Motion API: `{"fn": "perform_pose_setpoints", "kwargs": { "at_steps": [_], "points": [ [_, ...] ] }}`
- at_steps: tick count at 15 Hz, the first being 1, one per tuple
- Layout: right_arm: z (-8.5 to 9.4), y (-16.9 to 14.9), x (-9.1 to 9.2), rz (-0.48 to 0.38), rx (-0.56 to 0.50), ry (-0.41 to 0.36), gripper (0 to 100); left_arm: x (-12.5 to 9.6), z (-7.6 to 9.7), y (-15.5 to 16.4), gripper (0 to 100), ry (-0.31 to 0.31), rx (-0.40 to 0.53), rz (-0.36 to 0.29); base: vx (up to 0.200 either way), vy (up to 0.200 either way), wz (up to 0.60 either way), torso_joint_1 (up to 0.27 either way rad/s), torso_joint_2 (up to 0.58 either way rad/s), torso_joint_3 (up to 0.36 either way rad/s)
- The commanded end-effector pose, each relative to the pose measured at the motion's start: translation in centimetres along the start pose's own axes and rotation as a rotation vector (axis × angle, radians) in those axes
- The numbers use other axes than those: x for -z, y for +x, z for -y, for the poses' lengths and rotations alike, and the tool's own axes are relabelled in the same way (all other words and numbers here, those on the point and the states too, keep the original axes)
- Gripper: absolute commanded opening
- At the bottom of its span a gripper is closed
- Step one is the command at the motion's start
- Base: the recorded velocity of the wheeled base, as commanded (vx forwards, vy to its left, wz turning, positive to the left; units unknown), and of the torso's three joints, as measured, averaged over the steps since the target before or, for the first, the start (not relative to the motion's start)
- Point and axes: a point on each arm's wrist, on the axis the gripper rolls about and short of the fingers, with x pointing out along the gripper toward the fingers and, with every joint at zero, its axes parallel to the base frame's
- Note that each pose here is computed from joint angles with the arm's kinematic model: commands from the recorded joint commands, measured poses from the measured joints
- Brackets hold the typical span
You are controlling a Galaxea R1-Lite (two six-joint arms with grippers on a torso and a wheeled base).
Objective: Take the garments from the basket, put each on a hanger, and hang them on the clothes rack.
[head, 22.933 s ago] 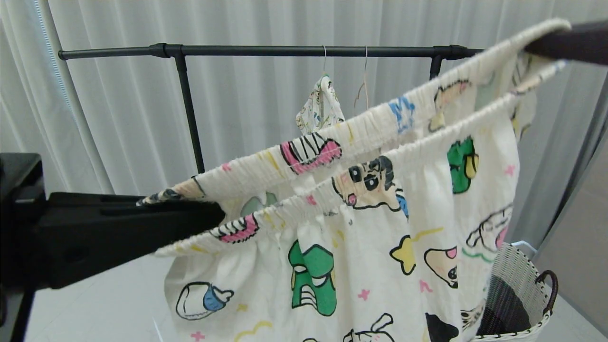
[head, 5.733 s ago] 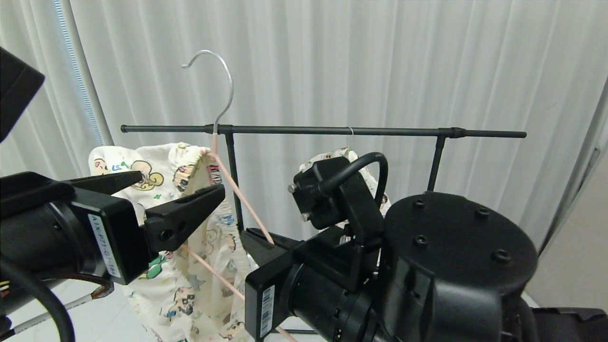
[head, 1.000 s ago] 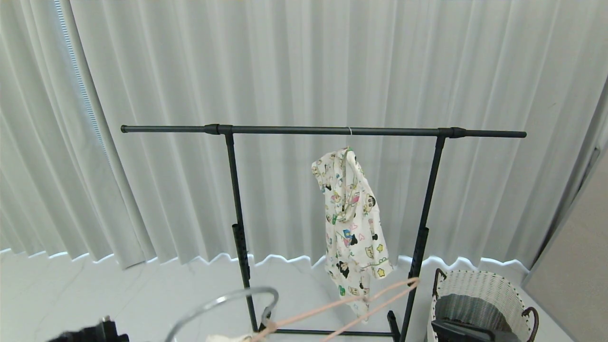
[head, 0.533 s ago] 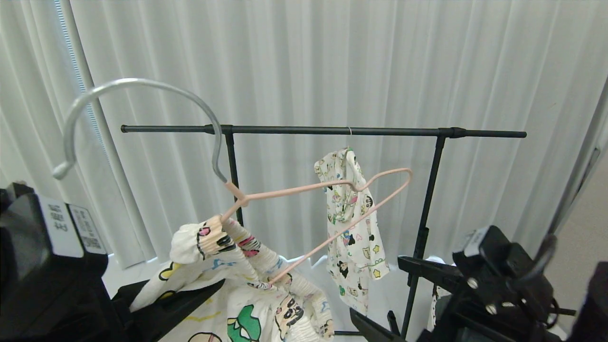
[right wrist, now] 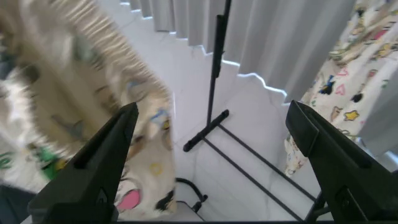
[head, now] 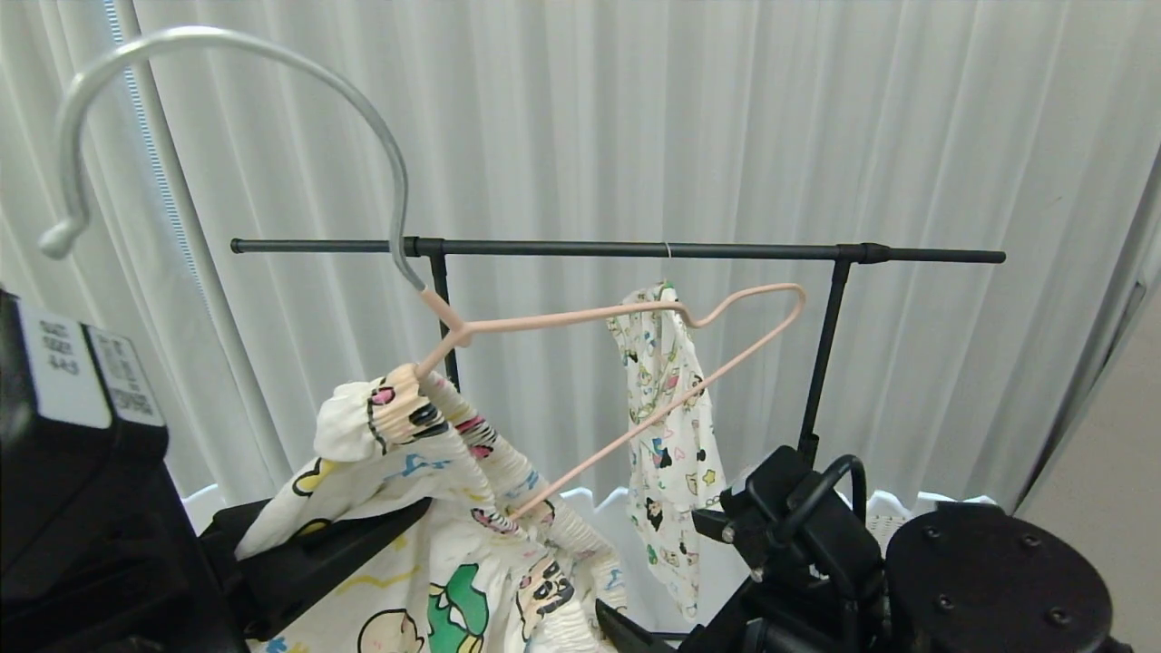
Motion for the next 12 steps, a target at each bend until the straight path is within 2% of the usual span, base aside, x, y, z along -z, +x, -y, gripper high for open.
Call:
{"fn": "perform_pose_setpoints", "kwargs": {
  "at_steps": [1, 3, 5, 6, 8, 9, 10, 12],
  "points": [
    [-0.7, 0.4, 0.7, -0.025, -0.017, -0.015, 100, -0.2, 0.1, 0.4, 0, 0.001, 0.002, -0.008, 0.0, 0.0, 0.0, 0.0, 0.0, 0.0],
    [-0.8, 0.7, 1.1, -0.042, -0.015, -0.024, 100, -0.4, 0.2, 0.6, 0, 0.002, 0.005, -0.005, 0.0, 0.0, 0.0, 0.0, 0.0, 0.0],
    [0.5, 0.5, 2.4, -0.103, 0.043, -0.052, 100, -0.4, 0.1, 0.2, 0, -0.001, 0.002, 0.003, 0.0, 0.0, 0.0, 0.0, 0.0, 0.0],
    [2.1, 0.2, 3.2, -0.148, 0.115, -0.083, 100, -0.1, 0.0, 0.0, 0, -0.002, 0.0, 0.004, 0.0, 0.0, 0.0, 0.0, 0.0, 0.0],
    [5.7, -0.3, 3.5, -0.175, 0.246, -0.125, 100, 0.9, 0.1, -0.3, 0, 0.012, 0.003, -0.013, 0.0, 0.0, 0.0, 0.0, 0.0, 0.0],
    [6.3, -0.4, 3.4, -0.178, 0.269, -0.13, 100, 1.1, 0.1, -0.4, 0, 0.017, 0.005, -0.018, 0.0, 0.0, 0.0, 0.0, 0.0, 0.0],
    [8.8, -1.2, 3.4, -0.187, 0.367, -0.147, 100, 2.2, 0.3, -0.5, 0, 0.037, 0.01, -0.042, 0.0, 0.0, 0.0, 0.0, 0.0, 0.0],
    [10.4, -2.1, 3.1, -0.179, 0.448, -0.146, 100, 3.9, 0.6, -0.6, 0, 0.073, 0.018, -0.086, 0.0, 0.0, 0.0, 0.0, 0.0, 0.0]
  ]
}}
